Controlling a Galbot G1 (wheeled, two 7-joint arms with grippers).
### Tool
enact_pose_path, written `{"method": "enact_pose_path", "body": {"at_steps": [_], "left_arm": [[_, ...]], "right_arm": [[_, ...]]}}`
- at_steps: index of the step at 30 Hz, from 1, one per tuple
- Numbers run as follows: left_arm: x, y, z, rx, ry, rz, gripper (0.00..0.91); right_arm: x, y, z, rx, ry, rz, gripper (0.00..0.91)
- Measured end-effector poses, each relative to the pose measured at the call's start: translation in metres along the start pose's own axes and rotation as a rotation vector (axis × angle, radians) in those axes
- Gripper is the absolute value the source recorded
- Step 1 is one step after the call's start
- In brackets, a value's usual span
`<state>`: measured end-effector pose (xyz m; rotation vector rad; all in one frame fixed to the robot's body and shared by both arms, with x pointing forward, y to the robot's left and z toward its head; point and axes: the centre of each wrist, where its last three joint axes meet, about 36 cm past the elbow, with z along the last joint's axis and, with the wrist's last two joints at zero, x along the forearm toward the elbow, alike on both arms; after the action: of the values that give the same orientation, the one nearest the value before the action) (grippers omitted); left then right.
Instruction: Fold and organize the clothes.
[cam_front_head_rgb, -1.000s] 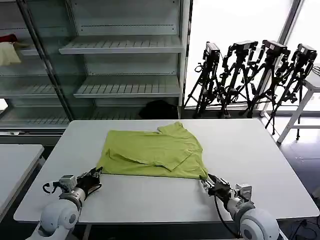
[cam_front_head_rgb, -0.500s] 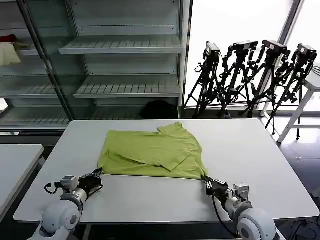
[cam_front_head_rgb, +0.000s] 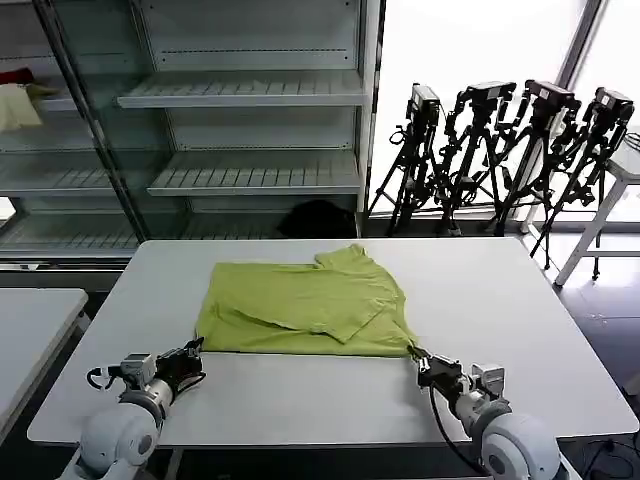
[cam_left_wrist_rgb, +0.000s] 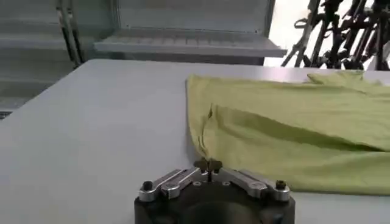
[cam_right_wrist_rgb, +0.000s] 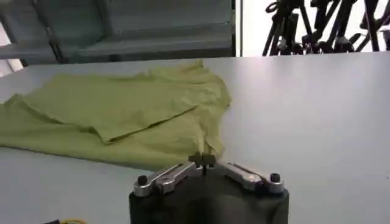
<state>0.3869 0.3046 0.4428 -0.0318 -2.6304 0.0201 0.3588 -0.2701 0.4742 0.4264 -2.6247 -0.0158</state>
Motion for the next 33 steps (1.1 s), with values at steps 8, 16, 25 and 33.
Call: {"method": "enact_pose_path", "body": {"at_steps": [8,16,25,33], "left_arm": [[0.033,-0.009,-0.001,-0.043,-0.019,-0.047,0.000],[0.078,-0.025,0.013,-0.052,-0.009,-0.108,0.010],[0.126,-0.050,0.033,-0.042,0.038,-0.169,0.020],[0.147,-0.056,0.049,-0.051,0.096,-0.231,0.836]], "right_arm": [[0.033,0.005,-0.002,0.059,0.025,-0.019,0.000],[0.063,0.018,0.012,0.099,0.090,-0.041,0.000],[0.084,0.027,0.028,0.119,0.159,-0.053,0.000],[0.097,0.035,0.037,0.119,0.199,-0.058,0.000]]}}
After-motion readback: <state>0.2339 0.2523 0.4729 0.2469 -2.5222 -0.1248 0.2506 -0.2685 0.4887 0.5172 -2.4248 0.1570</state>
